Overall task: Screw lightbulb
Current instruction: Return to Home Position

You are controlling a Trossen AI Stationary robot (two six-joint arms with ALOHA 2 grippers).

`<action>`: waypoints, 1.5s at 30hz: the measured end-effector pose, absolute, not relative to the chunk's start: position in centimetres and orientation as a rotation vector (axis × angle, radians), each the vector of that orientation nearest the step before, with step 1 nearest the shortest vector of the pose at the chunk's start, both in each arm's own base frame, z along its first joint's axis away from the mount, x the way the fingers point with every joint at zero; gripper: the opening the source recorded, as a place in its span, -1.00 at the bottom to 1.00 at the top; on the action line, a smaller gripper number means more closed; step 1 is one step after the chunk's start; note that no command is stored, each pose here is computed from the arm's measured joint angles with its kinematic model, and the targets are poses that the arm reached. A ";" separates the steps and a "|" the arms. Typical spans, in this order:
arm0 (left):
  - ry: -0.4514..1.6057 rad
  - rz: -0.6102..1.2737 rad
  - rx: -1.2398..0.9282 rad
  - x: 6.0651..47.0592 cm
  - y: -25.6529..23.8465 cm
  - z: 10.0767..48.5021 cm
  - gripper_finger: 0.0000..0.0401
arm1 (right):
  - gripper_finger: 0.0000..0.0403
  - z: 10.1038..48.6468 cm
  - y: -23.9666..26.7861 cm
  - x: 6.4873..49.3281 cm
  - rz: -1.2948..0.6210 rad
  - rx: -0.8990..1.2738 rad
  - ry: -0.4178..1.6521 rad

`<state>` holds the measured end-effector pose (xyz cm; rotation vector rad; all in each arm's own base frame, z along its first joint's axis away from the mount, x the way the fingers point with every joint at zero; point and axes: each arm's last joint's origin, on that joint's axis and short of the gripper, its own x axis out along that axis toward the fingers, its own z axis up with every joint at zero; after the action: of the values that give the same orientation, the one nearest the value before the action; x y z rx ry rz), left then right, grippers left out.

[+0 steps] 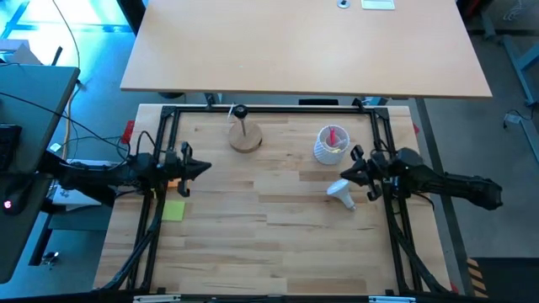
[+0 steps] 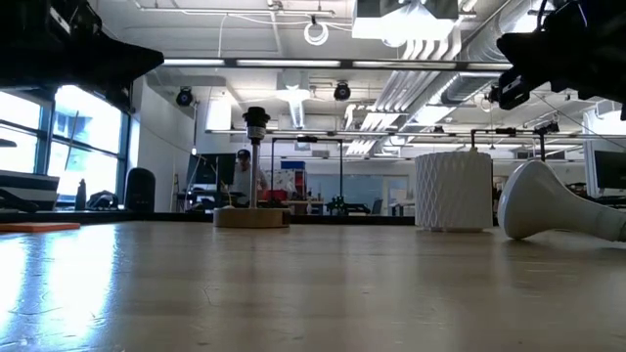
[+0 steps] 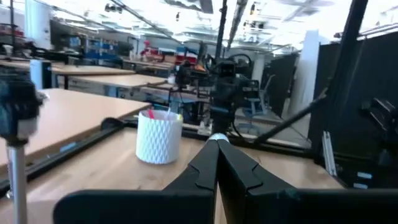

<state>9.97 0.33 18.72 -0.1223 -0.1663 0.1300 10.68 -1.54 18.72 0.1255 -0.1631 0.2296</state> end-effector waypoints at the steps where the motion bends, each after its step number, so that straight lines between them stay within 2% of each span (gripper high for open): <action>1: -0.164 0.124 -0.119 10.1 0.3 18.3 -1.00 | -0.90 18.6 -1.5 10.7 0.236 0.124 -0.155; 6: -0.156 0.069 -0.042 10.1 0.1 18.3 -1.00 | -0.90 17.9 -1.0 10.7 0.349 0.071 -0.080; 9: -0.152 0.071 -0.028 10.1 0.1 18.2 -1.00 | -0.90 17.7 -1.0 10.8 0.329 0.075 -0.069; 14: -0.114 0.065 -0.151 10.2 0.1 17.8 -1.00 | -0.90 17.6 -1.1 10.8 0.293 0.191 -0.040; 18: -0.102 0.066 -0.167 10.2 0.1 17.7 -1.00 | -0.90 17.3 -1.1 10.8 0.291 0.245 -0.010; 27: -0.105 0.068 -0.168 10.2 0.1 17.7 -1.00 | -0.90 17.1 -1.0 10.8 0.299 0.255 0.019; 39: -0.162 0.059 -0.175 9.6 0.0 18.2 -1.00 | -0.90 17.7 1.6 9.2 0.561 0.224 -0.043; 45: -0.140 0.062 -0.174 9.6 0.0 18.0 -1.00 | -0.90 17.7 1.7 9.3 0.571 0.225 -0.039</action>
<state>9.62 -0.04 17.95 -0.1736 -0.1404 0.0617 9.28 1.74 17.68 0.2253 -0.0393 0.5708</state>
